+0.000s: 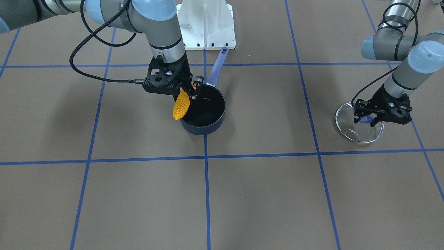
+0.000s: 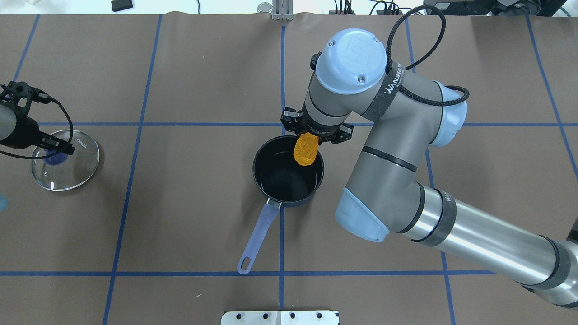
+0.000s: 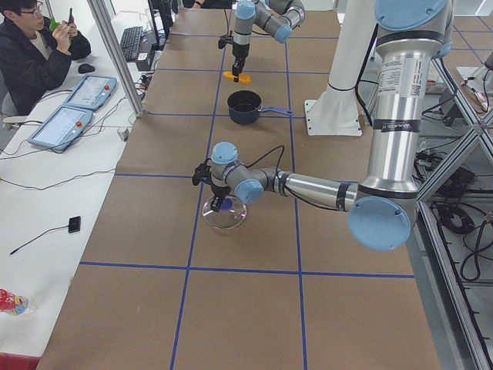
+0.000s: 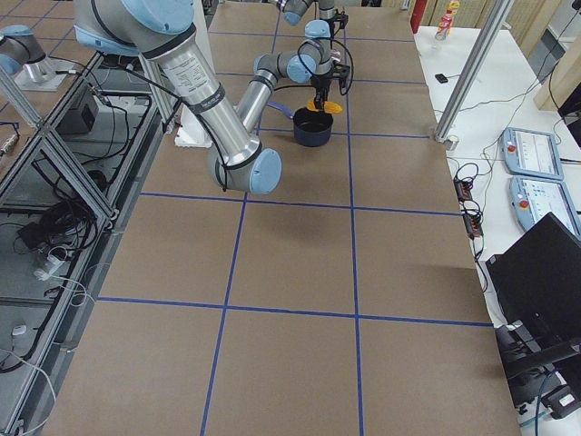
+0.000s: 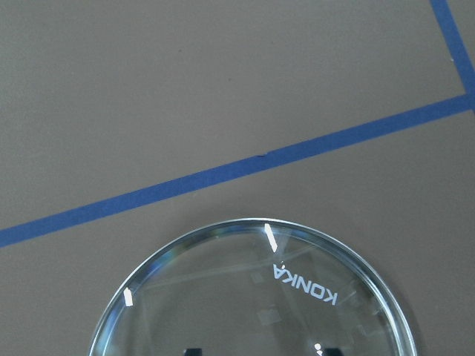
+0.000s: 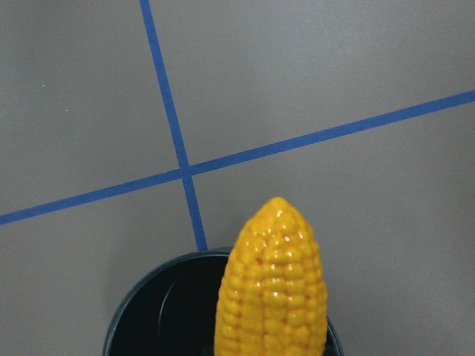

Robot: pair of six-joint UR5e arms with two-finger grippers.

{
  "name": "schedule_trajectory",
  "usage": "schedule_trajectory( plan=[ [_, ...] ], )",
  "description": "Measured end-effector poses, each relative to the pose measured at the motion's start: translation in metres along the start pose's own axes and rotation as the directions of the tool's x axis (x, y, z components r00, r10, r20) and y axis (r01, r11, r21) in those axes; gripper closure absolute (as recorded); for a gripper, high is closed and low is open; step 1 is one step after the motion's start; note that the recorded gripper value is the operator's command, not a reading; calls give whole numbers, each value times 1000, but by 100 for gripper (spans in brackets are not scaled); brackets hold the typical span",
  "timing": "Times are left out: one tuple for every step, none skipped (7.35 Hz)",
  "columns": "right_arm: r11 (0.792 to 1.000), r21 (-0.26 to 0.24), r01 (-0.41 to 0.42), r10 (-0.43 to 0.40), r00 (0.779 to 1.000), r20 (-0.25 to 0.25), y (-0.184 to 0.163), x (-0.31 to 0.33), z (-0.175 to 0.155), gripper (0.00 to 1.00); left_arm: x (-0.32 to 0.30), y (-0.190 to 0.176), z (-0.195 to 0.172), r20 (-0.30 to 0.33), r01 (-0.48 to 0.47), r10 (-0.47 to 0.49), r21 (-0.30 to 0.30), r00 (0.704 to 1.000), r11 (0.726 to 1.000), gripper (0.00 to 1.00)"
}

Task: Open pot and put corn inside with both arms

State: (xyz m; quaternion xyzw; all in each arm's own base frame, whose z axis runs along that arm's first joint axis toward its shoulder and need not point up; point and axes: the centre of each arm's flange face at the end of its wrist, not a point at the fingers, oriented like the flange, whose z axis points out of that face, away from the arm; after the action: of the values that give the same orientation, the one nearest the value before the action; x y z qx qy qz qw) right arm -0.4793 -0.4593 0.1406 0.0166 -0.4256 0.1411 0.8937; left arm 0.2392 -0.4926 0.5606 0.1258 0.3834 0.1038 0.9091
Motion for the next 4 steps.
schedule_trajectory(
  plan=[
    [1000, -1, 1, -1, 1000, 0, 1, -1, 0, 100, 2, -1, -1, -9, 0, 0, -3, 1000, 1000, 3],
    [1000, -2, 1, -1, 1000, 1, 2, -3, 1, 100, 4, -2, -3, -17, -1, 1, -5, 1000, 1000, 2],
    [1000, -5, -1, 1, 1000, 0, 4, -6, 3, 100, 6, -4, -5, -22, -2, 2, -3, 1000, 1000, 2],
    [1000, -4, -4, 4, 1000, -7, 8, -12, 8, 100, 6, -7, -9, -31, 2, -2, 0, 1000, 1000, 2]
  ],
)
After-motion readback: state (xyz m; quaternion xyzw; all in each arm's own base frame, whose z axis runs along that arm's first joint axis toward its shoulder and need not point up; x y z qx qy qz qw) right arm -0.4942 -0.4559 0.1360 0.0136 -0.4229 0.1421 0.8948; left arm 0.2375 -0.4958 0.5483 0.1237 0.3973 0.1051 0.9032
